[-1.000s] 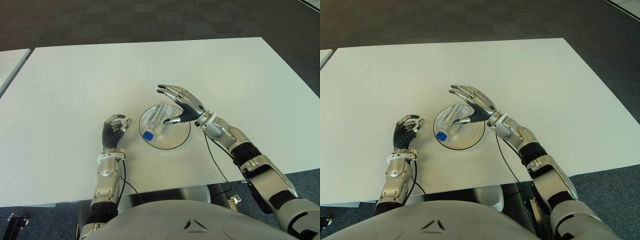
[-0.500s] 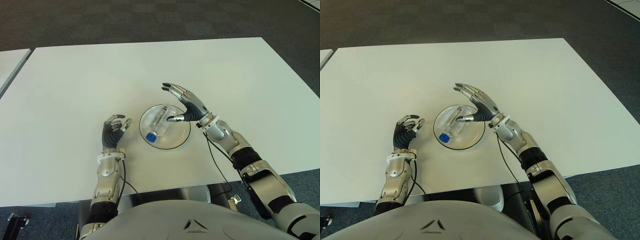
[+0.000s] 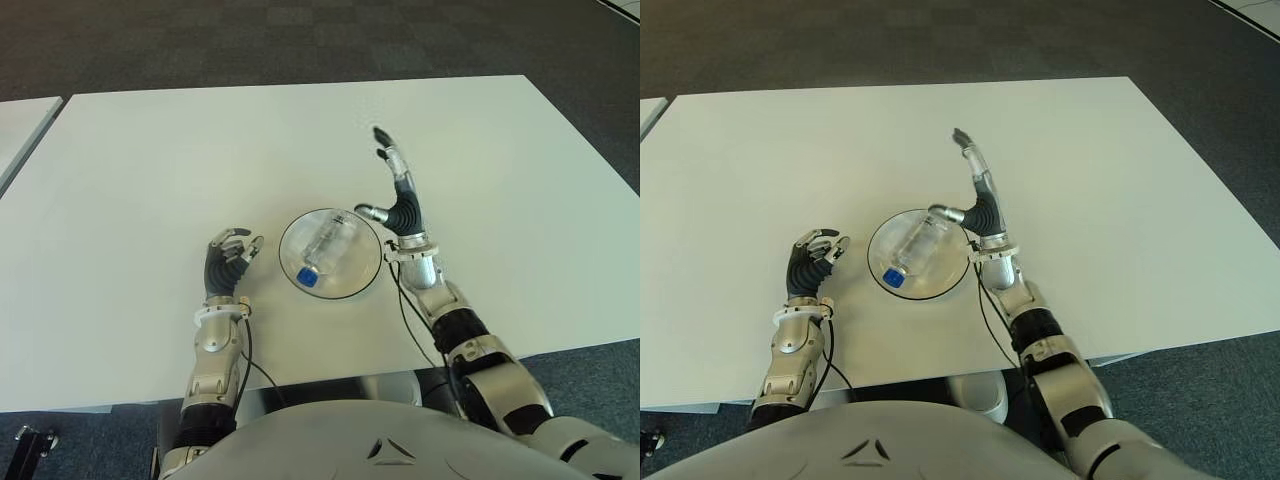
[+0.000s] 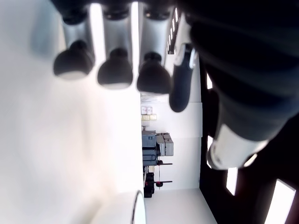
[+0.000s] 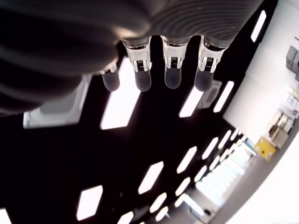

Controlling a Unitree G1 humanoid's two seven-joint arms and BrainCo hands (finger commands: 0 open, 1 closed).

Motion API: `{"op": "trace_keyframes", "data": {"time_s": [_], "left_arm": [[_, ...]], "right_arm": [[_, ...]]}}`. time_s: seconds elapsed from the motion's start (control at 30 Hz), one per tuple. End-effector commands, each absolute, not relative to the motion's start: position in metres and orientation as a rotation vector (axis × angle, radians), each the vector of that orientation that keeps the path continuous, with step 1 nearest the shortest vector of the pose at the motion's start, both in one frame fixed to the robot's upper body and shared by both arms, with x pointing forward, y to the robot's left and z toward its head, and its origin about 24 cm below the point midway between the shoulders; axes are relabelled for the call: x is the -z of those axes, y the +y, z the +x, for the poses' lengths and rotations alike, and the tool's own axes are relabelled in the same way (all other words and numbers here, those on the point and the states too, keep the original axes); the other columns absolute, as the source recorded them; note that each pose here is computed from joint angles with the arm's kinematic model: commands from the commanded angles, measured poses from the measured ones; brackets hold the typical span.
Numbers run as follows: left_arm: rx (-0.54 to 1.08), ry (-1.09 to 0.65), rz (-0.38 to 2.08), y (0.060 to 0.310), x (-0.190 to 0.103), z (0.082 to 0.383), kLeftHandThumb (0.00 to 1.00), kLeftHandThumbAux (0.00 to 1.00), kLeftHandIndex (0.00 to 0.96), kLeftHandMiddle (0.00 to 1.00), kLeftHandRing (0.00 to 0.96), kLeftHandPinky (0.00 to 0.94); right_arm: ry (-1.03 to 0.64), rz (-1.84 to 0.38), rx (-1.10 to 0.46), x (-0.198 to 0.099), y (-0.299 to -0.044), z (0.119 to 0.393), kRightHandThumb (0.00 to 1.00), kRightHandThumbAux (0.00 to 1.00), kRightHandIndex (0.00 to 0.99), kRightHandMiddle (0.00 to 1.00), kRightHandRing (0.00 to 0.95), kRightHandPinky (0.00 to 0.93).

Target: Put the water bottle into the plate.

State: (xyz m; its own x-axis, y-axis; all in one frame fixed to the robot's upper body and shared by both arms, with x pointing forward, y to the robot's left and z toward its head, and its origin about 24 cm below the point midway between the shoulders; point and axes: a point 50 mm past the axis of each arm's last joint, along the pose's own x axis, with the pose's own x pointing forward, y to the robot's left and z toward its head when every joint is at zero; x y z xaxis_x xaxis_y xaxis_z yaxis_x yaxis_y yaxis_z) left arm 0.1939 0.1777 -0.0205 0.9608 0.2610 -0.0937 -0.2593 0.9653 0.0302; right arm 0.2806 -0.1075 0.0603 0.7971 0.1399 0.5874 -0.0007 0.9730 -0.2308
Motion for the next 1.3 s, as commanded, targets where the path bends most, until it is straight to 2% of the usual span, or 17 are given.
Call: {"op": "trace_keyframes", "data": {"time_s": [0.03,0.1,0.3,0.5,0.6,0.7,0.9,1.3], "left_arm": [[-0.270,0.120,0.019,0.178,0.023,0.192,0.704,0.719,0.436,0.844,0.849,0.843],[-0.269,0.119,0.018,0.178,0.022,0.192,0.703,0.719,0.436,0.844,0.850,0.844],[-0.262,0.116,0.010,0.178,0.022,0.192,0.703,0.719,0.436,0.844,0.848,0.839],[-0.259,0.116,0.003,0.178,0.022,0.191,0.703,0.719,0.436,0.842,0.846,0.837],[-0.260,0.118,0.002,0.178,0.022,0.191,0.703,0.719,0.436,0.843,0.846,0.839],[-0.260,0.120,0.004,0.178,0.023,0.191,0.703,0.719,0.436,0.844,0.846,0.839],[-0.261,0.120,0.005,0.178,0.023,0.190,0.703,0.719,0.436,0.845,0.848,0.840],[-0.262,0.118,0.012,0.179,0.023,0.189,0.702,0.719,0.436,0.846,0.849,0.839]], "right_arm": [[-0.529,0.054,0.154,-0.049,-0.114,0.277,0.189,0.581,0.139,0.122,0.132,0.217],[-0.501,0.124,0.196,-0.048,-0.116,0.276,0.228,0.657,0.227,0.215,0.228,0.302],[-0.407,0.271,0.265,-0.043,-0.124,0.275,0.255,0.747,0.438,0.398,0.401,0.450],[-0.297,0.377,0.290,-0.041,-0.136,0.271,0.190,0.851,0.596,0.599,0.584,0.613],[-0.257,0.416,0.285,-0.042,-0.138,0.269,0.529,0.768,0.490,0.649,0.632,0.654],[-0.225,0.445,0.272,-0.043,-0.140,0.266,0.643,0.740,0.456,0.682,0.664,0.684],[-0.107,0.553,0.229,-0.039,-0.145,0.260,0.698,0.727,0.441,0.725,0.709,0.733],[0.066,0.706,0.175,-0.031,-0.155,0.254,0.711,0.724,0.439,0.787,0.774,0.800]]}}
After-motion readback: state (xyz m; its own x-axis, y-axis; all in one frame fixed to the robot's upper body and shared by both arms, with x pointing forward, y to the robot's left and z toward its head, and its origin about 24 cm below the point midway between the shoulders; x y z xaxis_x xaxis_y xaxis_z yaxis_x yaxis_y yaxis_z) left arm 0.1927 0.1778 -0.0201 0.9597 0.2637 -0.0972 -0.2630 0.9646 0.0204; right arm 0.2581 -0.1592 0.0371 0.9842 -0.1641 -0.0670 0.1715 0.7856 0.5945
